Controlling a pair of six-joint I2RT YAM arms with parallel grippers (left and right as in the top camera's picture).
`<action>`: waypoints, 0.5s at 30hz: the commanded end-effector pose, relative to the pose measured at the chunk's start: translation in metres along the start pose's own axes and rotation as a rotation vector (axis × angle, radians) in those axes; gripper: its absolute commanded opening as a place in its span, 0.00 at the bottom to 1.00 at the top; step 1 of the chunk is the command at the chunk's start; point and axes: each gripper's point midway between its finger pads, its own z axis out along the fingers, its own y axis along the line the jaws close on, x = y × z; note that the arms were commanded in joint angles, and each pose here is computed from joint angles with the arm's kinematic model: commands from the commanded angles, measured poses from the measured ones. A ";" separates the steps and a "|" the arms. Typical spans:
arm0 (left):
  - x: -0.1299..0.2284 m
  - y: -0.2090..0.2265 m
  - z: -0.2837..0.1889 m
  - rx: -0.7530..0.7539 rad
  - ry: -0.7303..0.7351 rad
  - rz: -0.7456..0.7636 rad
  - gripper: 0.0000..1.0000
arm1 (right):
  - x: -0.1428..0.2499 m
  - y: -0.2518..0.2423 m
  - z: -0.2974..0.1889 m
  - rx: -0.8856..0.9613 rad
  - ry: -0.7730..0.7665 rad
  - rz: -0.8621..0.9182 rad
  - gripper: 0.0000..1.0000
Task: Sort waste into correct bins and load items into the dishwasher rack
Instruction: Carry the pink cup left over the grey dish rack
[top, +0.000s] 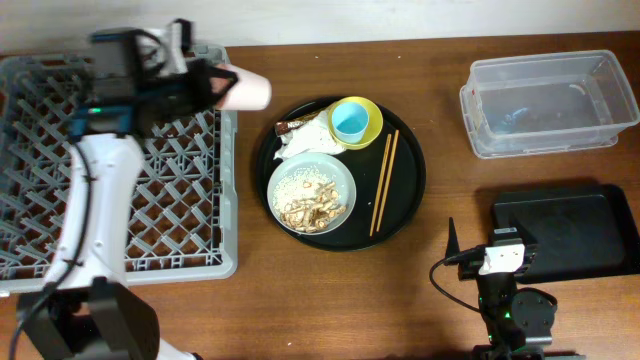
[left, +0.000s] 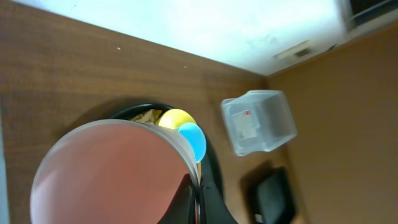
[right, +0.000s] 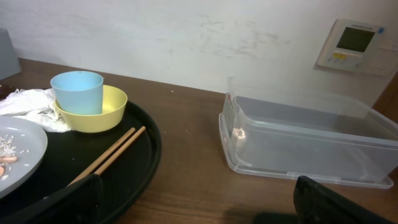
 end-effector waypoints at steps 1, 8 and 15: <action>-0.004 0.027 -0.012 0.157 0.048 -0.141 0.01 | 0.003 0.000 0.000 0.006 0.004 -0.006 0.98; -0.025 0.108 -0.067 0.171 -0.052 -0.310 0.01 | 0.003 0.000 0.000 0.006 0.004 -0.006 0.99; -0.014 0.150 -0.068 0.233 -0.042 -0.419 0.01 | 0.003 0.000 0.000 0.006 0.004 -0.006 0.98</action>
